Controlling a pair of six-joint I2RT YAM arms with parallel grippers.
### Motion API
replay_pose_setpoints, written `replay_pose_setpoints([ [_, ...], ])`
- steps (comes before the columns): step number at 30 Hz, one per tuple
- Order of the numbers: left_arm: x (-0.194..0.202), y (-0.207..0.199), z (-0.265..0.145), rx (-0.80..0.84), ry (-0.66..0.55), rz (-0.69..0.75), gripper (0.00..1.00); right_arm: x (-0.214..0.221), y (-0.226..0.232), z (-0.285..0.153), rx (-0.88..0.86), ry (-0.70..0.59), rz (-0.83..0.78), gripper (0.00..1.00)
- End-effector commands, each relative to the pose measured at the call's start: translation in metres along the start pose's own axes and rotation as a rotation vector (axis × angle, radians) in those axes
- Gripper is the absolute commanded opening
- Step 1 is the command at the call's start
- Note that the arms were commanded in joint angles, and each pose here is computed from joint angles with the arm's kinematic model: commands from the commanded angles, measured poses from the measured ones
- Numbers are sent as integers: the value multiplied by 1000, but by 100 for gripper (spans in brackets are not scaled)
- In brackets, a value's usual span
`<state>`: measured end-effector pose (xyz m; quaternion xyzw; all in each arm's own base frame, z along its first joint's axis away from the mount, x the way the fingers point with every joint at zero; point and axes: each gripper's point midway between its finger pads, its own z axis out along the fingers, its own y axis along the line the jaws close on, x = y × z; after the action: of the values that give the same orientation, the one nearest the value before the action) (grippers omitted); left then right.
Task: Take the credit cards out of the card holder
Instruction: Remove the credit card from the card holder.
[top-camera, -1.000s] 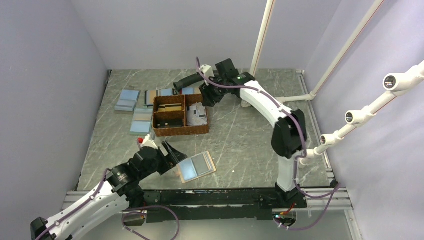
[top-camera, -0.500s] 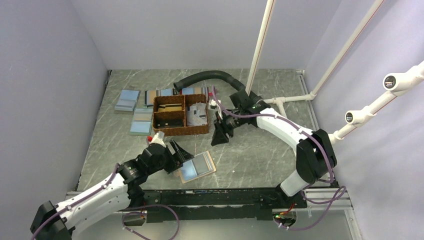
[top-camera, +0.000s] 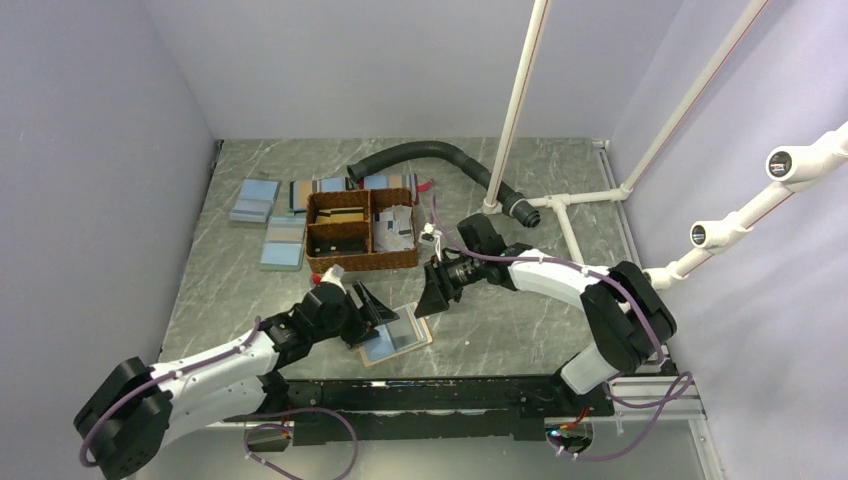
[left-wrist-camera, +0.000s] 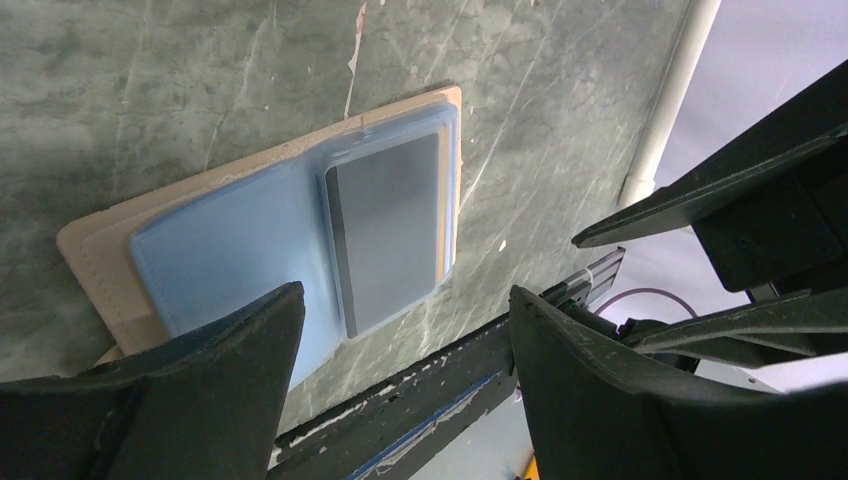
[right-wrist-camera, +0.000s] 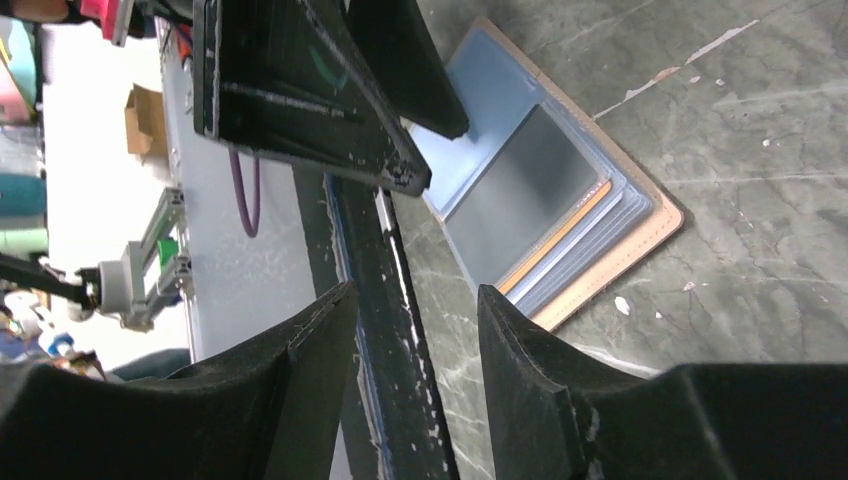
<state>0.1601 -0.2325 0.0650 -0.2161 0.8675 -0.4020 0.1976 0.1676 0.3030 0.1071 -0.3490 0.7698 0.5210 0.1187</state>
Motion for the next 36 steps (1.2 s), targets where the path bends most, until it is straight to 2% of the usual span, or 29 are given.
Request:
replay_pose_setpoints([
  [1, 1, -21, 6, 68, 25, -6, 78, -19, -5, 11, 39, -79, 88, 50],
  [11, 6, -8, 16, 16, 52, -23, 73, -9, -16, 31, 73, -38, 170, 49],
  [16, 5, -2, 16, -10, 44, -39, 68, -5, -26, 38, 103, -16, 198, 44],
  [22, 7, 6, 17, -35, 46, -59, 62, -2, -34, 44, 124, 0, 220, 42],
  [29, 8, 10, 20, -54, 54, -58, 49, -1, -37, 50, 129, 19, 226, 41],
  [36, 11, 19, 23, -101, 72, -64, 47, 5, -47, 49, 198, 32, 232, 39],
])
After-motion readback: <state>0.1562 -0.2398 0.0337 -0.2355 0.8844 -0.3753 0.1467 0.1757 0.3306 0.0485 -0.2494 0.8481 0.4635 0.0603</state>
